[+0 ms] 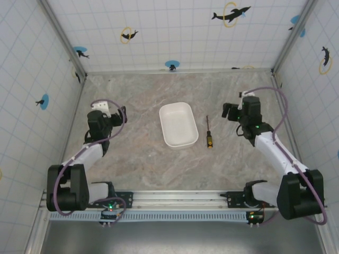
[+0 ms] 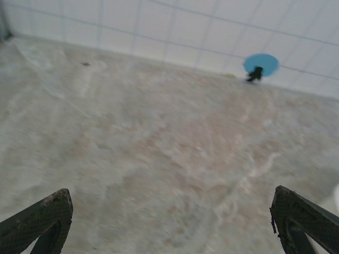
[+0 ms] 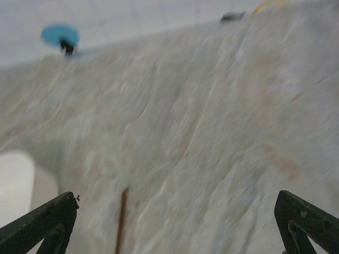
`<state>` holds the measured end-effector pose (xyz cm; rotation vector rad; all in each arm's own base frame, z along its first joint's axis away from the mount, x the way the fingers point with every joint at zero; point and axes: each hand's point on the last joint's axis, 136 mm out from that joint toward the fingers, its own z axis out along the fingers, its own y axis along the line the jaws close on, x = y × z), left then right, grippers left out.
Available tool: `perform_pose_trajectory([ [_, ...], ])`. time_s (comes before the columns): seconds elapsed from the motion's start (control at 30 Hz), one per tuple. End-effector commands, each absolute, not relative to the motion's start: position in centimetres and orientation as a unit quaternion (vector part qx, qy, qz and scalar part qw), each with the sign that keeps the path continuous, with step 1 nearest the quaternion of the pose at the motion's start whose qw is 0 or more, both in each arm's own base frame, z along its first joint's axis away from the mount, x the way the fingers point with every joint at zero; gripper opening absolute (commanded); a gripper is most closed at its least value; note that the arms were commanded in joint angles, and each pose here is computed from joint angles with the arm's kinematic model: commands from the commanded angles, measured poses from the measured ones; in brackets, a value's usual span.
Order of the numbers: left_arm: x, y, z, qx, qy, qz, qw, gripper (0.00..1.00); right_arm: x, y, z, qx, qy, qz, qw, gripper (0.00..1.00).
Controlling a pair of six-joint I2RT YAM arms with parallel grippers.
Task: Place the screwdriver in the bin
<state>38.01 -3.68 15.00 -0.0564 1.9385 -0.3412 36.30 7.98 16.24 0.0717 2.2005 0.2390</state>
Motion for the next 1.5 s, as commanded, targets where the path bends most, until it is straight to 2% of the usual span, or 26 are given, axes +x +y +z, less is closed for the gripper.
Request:
perform_pose_trajectory([
  [0.0,36.4,-7.7,14.8,0.003,0.819,-0.253,0.514,0.98,32.4,11.1,11.3,0.008,0.938,0.13,0.322,1.0],
  [0.23,34.1,-10.3,14.3,0.016,0.817,-0.293,0.497,0.98,30.5,14.1,7.7,-0.02,0.954,0.132,0.267,0.96],
  [0.47,32.7,-11.4,12.5,0.011,0.827,-0.309,0.47,0.98,29.7,15.5,4.7,-0.046,0.967,0.111,0.224,0.85],
  [0.8,32.0,-12.0,12.1,0.013,0.828,-0.316,0.463,0.97,29.9,16.4,2.7,-0.071,0.975,0.071,0.199,0.68],
  [1.23,32.2,-12.3,12.2,0.015,0.828,-0.318,0.461,0.98,29.7,16.4,1.9,-0.081,0.98,0.047,0.178,0.38],
  [1.47,32.2,-12.2,12.2,0.016,0.83,-0.316,0.459,0.98,29.7,16.8,2.1,-0.083,0.98,0.053,0.171,0.13],
])
